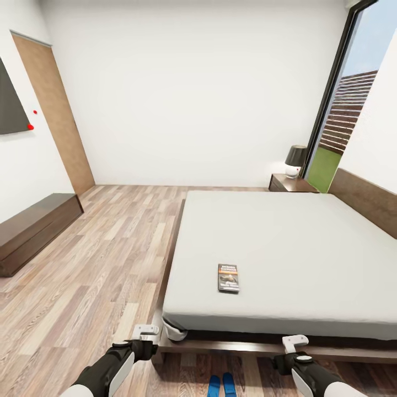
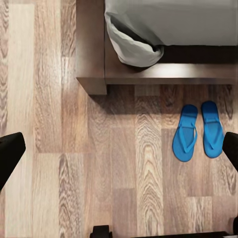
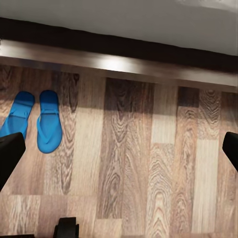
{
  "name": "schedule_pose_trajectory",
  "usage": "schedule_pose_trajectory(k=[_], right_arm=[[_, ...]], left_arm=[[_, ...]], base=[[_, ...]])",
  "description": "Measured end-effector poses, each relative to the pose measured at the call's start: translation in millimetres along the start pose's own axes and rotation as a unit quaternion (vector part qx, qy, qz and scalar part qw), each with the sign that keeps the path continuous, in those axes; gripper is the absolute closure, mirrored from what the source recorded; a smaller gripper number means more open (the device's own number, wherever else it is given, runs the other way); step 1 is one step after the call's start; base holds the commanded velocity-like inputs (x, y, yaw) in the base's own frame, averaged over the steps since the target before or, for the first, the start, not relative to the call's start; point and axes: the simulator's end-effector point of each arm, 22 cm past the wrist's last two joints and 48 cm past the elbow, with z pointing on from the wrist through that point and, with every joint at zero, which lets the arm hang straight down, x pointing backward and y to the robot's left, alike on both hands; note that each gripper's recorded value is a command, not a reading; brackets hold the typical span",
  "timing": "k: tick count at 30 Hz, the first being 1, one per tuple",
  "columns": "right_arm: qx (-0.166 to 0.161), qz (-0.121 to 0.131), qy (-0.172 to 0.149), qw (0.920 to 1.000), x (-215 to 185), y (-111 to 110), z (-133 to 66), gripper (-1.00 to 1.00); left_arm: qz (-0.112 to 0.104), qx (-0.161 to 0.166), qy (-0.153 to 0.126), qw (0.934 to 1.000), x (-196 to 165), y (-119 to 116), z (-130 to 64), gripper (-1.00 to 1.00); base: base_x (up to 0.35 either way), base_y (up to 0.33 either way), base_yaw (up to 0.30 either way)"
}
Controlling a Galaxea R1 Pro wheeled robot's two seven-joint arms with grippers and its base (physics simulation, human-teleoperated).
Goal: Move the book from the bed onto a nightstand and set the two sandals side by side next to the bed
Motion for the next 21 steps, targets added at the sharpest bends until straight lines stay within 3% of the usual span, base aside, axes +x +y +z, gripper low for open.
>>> schedule_pose_trajectory(k=[21], right_arm=[[-0.004,0.0,-0.001,1.0,-1,3,-18.3,-1.0]], left_arm=[[0.0,0.0,-0.011,0.9999,-5,-1,-18.3,-1.0]], base=[[0.0,0.0,0.0]])
